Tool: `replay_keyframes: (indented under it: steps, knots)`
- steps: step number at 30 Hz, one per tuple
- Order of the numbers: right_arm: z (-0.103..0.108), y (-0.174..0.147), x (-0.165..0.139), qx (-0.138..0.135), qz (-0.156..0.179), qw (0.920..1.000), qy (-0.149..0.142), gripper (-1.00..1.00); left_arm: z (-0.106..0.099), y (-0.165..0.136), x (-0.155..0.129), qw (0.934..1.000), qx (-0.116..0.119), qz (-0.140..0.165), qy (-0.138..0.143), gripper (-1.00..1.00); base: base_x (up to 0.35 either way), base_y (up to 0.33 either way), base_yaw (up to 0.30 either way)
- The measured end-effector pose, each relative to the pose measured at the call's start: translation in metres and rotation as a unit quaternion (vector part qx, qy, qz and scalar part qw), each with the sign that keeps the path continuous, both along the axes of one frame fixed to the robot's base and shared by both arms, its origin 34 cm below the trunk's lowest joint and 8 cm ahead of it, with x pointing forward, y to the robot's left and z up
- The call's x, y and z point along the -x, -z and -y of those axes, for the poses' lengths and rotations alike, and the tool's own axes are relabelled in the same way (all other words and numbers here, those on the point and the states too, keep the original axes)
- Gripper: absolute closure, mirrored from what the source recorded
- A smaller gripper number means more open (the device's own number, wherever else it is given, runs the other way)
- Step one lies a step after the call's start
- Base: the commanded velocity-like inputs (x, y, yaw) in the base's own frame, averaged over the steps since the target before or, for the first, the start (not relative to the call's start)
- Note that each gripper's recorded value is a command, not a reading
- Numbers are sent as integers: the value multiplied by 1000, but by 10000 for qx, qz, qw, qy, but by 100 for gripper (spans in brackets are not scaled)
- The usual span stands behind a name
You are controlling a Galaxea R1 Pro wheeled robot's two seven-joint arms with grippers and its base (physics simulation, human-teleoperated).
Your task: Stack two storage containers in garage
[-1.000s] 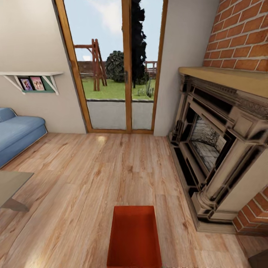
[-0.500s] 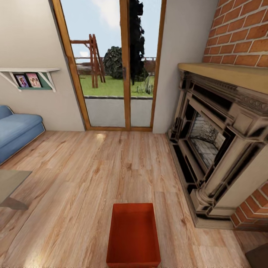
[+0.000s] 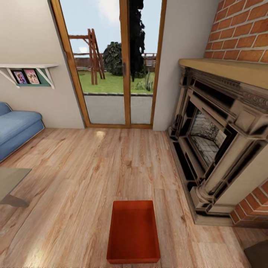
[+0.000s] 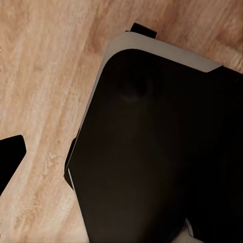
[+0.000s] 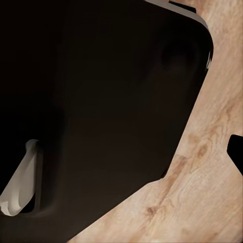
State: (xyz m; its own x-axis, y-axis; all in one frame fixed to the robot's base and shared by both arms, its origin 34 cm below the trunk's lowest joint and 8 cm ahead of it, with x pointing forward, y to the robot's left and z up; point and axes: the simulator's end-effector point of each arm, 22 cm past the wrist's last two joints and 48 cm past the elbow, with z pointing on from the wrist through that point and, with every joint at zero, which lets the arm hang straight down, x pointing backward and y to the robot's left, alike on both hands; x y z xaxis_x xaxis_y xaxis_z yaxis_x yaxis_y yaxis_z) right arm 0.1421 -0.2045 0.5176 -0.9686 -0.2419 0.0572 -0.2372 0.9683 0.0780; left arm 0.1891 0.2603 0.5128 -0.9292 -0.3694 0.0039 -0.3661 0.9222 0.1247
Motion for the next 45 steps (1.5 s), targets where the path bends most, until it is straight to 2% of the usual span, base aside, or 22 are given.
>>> replay_keyframes:
  steps: [7,21,39,45]
  knots:
    - [1,0,5,7,-60,10000,-1,-100,-6,1,3,10000,-39,-41,36,-100,0,0,0]
    - [3,0,15,11,-182,9998,-11,-100,-3,2,13,9999,-19,-169,5,-100,0,0,0]
    - [3,-1,27,5,-334,9994,-14,-100,15,2,29,9992,118,-386,-19,-100,0,0,0]
    - [6,0,29,51,-372,9993,23,-100,13,3,32,9991,97,-417,-27,-100,0,0,0]
